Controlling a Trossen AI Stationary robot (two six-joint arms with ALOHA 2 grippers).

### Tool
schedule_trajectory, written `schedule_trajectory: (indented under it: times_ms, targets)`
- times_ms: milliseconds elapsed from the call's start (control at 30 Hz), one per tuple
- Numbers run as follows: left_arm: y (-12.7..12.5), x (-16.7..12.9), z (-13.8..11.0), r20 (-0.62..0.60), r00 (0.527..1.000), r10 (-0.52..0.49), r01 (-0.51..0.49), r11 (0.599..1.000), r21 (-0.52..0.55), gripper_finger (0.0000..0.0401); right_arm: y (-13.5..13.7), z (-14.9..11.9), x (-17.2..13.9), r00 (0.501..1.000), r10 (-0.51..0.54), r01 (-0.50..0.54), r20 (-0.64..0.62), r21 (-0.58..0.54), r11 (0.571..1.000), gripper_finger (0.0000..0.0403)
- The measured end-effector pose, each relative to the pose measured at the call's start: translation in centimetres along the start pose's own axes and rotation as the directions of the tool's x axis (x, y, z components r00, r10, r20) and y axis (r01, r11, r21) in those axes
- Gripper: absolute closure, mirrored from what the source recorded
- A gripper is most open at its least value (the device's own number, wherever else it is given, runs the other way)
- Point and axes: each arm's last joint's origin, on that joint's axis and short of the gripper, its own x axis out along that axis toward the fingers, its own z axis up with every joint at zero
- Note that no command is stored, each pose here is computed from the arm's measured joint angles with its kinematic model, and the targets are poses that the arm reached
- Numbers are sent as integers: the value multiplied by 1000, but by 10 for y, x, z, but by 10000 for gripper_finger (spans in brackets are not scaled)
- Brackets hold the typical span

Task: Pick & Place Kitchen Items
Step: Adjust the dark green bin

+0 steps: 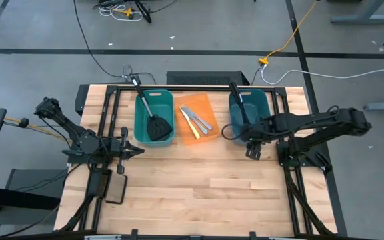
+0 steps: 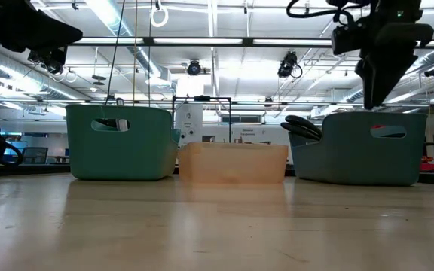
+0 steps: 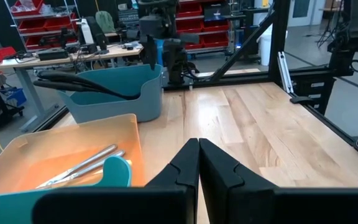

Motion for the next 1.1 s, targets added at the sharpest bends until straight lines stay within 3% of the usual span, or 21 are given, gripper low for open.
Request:
schedule_trajectory:
  times_ms: [167, 500, 900, 1100]
  targets:
    - [0, 0, -1, -8, 1000, 0, 0, 1000, 6, 383, 2, 2, 5, 999, -3, 2, -34, -13, 1000, 181]
    - [0, 0, -2, -18, 1000, 0, 0, 1000, 4, 383, 0, 0, 27, 990, -87, 88, -109, 6, 996, 241]
    - [0, 0, -2, -17, 1000, 0, 0, 1000, 4, 383, 2, 3, 30, 996, -6, 14, -91, 78, 997, 341]
    - [0, 0, -2, -18, 1000, 0, 0, 1000, 3, 383, 2, 3, 30, 996, 2, 5, -88, 76, 997, 366]
